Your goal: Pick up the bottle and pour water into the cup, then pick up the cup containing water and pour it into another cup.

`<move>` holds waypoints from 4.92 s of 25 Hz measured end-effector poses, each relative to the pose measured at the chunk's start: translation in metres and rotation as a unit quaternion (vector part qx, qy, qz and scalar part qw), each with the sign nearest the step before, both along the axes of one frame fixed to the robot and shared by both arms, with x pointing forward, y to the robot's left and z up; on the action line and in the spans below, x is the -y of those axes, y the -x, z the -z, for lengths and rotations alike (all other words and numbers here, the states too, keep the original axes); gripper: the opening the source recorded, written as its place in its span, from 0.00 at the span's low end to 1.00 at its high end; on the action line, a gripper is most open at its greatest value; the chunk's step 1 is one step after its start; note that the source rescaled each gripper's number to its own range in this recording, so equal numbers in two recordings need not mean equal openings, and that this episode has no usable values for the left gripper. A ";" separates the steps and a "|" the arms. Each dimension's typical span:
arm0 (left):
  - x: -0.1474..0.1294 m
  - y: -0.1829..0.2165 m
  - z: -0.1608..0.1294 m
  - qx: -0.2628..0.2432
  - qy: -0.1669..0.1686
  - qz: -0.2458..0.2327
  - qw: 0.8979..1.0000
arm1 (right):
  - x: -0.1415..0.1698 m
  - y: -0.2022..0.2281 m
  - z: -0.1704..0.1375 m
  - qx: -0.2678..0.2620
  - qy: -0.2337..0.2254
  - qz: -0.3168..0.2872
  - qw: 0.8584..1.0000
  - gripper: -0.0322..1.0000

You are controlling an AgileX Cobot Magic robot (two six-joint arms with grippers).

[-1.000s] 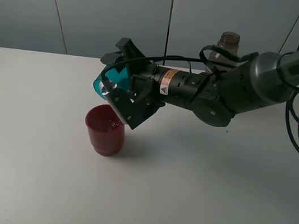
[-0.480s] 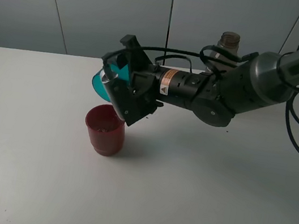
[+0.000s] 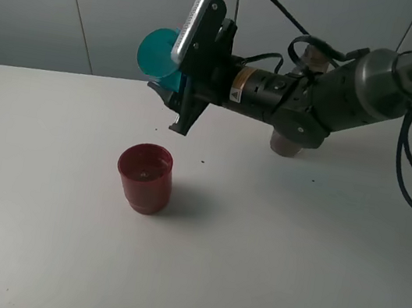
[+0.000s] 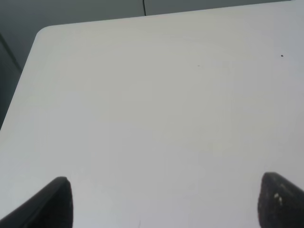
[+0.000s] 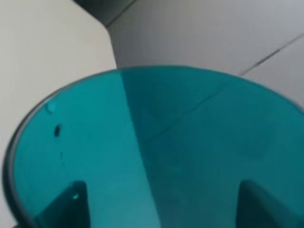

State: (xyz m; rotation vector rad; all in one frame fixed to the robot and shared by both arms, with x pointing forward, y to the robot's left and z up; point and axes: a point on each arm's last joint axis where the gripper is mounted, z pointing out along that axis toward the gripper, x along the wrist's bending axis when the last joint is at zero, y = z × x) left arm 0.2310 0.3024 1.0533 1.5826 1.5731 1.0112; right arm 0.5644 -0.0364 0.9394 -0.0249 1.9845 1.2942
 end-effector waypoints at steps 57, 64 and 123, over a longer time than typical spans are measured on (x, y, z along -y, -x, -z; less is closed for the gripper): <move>0.000 0.000 0.000 0.000 -0.001 0.000 1.000 | 0.034 -0.025 0.103 -0.245 -0.056 0.117 0.961 0.50; 0.000 0.000 0.000 0.000 -0.001 0.000 1.000 | 0.033 -0.029 0.051 -0.194 -0.084 0.111 0.971 0.50; 0.000 0.000 0.000 0.000 -0.001 0.000 1.000 | 0.263 0.333 -0.113 -0.276 -0.183 0.460 0.824 0.50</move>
